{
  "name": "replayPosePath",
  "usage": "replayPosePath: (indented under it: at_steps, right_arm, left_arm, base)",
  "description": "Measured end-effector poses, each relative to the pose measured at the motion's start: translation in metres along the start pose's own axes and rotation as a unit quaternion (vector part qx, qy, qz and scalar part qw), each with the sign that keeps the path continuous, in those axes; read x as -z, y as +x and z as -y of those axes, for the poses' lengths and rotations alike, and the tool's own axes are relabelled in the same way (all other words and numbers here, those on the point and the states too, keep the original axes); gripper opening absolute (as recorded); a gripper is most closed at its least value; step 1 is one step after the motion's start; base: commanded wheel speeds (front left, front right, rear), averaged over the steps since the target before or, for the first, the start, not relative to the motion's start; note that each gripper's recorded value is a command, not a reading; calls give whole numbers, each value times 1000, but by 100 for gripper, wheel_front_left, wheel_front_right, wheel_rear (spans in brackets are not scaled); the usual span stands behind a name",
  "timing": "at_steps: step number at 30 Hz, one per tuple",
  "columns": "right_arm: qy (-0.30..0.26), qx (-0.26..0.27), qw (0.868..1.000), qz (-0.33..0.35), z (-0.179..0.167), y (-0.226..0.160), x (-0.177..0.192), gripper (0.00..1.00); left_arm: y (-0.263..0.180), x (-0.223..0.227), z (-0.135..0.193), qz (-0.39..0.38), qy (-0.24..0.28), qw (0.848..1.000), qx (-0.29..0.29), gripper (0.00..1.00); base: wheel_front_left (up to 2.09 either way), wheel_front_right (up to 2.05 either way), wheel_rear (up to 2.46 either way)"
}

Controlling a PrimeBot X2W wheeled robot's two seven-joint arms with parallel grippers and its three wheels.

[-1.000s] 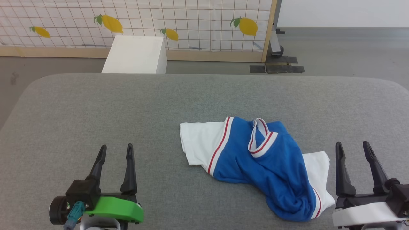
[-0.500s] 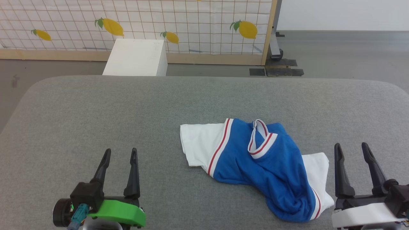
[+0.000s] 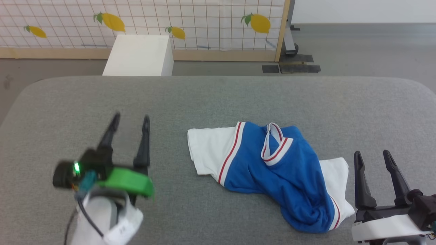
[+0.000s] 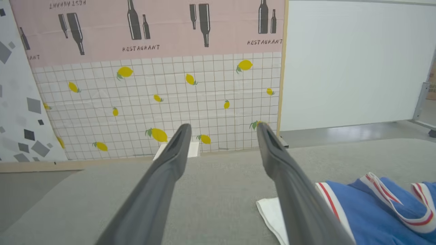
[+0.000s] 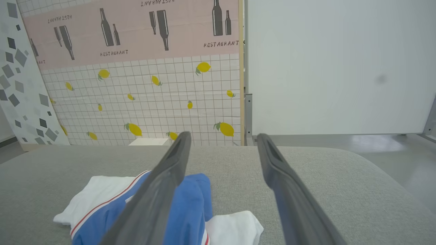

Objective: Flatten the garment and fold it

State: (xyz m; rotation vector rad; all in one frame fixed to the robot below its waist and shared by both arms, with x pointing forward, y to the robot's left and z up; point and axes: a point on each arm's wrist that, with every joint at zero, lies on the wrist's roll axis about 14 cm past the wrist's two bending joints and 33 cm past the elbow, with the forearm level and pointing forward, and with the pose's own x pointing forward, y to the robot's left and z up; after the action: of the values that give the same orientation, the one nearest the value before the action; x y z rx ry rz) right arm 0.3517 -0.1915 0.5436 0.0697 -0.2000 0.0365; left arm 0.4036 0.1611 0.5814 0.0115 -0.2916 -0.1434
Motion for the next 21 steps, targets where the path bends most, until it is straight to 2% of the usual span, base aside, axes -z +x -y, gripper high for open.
replayPosePath:
  at_steps: [5,10,13,16,18,21]
  right_arm:
    - [-2,8,1000,-5,6,4,4,100]
    - [0,12,1000,-13,8,9,11,100]
    - [0,15,1000,-16,10,12,13,100]
    - [-1,19,1000,-18,13,15,15,100]
    - [-2,22,1000,-20,15,16,17,100]
    - [-4,26,999,-22,18,21,19,100]
  left_arm:
    - [48,-11,1,18,24,999,25,100]
    - [96,1,22,-28,56,994,84,100]
    - [116,20,41,-93,51,987,120,100]
    - [122,50,58,-192,40,969,153,100]
    - [120,71,68,-261,39,949,174,100]
    - [112,97,78,-357,45,910,204,100]
  base:
    - [0,0,0]
    - [0,0,0]
    - [0,0,0]
    - [0,0,0]
    - [0,0,0]
    - [0,0,0]
